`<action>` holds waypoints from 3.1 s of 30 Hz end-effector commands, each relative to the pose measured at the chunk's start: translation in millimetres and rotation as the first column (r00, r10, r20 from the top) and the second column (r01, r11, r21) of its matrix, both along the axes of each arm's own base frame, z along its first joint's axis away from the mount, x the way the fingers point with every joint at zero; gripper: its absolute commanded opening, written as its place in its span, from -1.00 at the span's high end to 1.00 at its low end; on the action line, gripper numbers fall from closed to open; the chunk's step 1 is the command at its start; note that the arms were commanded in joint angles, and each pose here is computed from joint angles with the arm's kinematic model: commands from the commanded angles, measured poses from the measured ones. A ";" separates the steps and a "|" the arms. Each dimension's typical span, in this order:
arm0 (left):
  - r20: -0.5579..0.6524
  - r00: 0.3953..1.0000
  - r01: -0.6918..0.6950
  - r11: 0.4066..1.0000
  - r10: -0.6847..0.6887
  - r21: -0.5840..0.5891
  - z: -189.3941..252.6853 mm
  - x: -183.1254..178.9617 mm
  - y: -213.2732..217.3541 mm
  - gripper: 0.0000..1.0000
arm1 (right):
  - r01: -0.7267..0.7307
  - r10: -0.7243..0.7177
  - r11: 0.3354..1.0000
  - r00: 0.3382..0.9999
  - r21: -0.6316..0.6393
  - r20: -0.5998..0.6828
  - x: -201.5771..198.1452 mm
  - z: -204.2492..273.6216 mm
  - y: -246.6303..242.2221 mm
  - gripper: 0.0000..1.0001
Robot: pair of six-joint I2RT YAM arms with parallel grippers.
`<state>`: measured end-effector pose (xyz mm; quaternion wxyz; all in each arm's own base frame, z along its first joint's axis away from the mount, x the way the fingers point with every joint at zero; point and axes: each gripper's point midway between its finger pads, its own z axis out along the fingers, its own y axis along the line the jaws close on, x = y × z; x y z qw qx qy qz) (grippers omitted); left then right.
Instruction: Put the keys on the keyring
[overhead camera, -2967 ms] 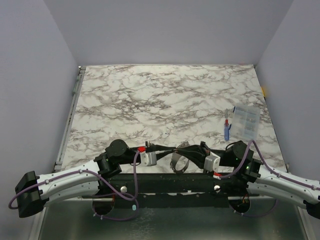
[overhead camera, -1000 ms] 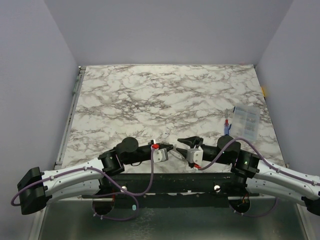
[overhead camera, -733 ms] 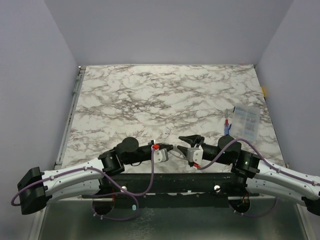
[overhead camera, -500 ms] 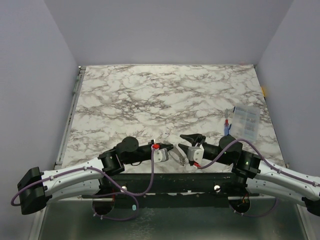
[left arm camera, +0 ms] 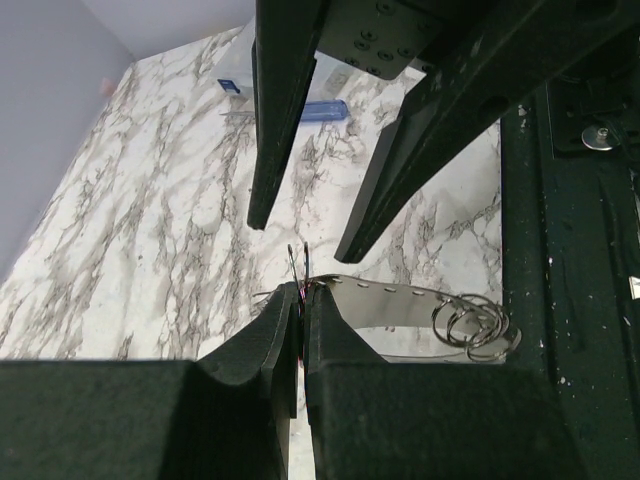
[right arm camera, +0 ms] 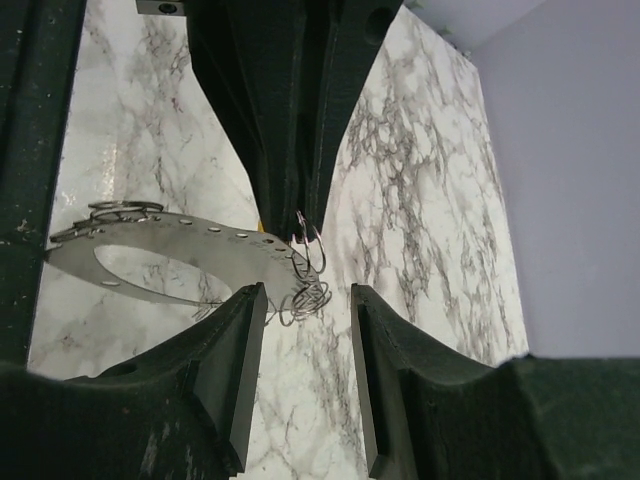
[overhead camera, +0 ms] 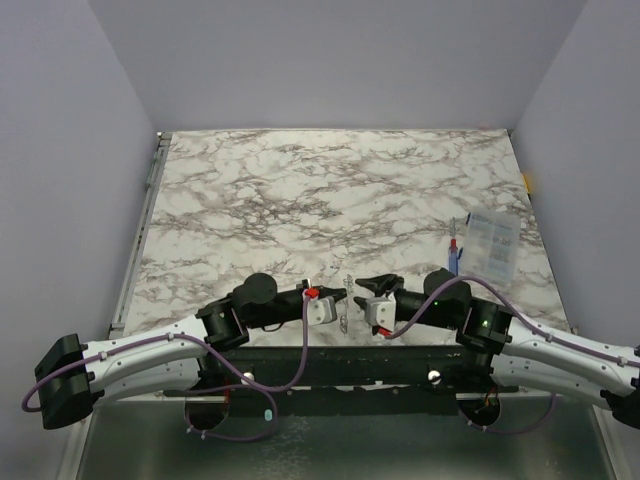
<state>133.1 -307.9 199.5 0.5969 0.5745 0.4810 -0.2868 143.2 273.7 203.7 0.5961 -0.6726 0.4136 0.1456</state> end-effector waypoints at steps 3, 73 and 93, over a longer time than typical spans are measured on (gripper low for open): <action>0.018 0.999 0.027 0.999 -0.026 -0.032 17.1 -2.2 -6.4 1.00 | -0.028 0.028 1.000 1.000 -0.011 0.000 1.1 7.7 11.8 0.08; 0.038 0.999 0.000 1.000 0.001 -0.023 17.9 1.2 -0.1 0.43 | -0.087 0.083 0.993 0.995 0.082 0.049 -6.3 14.9 19.4 0.99; 0.042 0.998 -0.037 0.999 0.037 -0.006 14.7 8.1 1.8 0.56 | -0.113 0.105 0.982 0.993 0.149 0.059 -14.1 27.8 17.1 0.99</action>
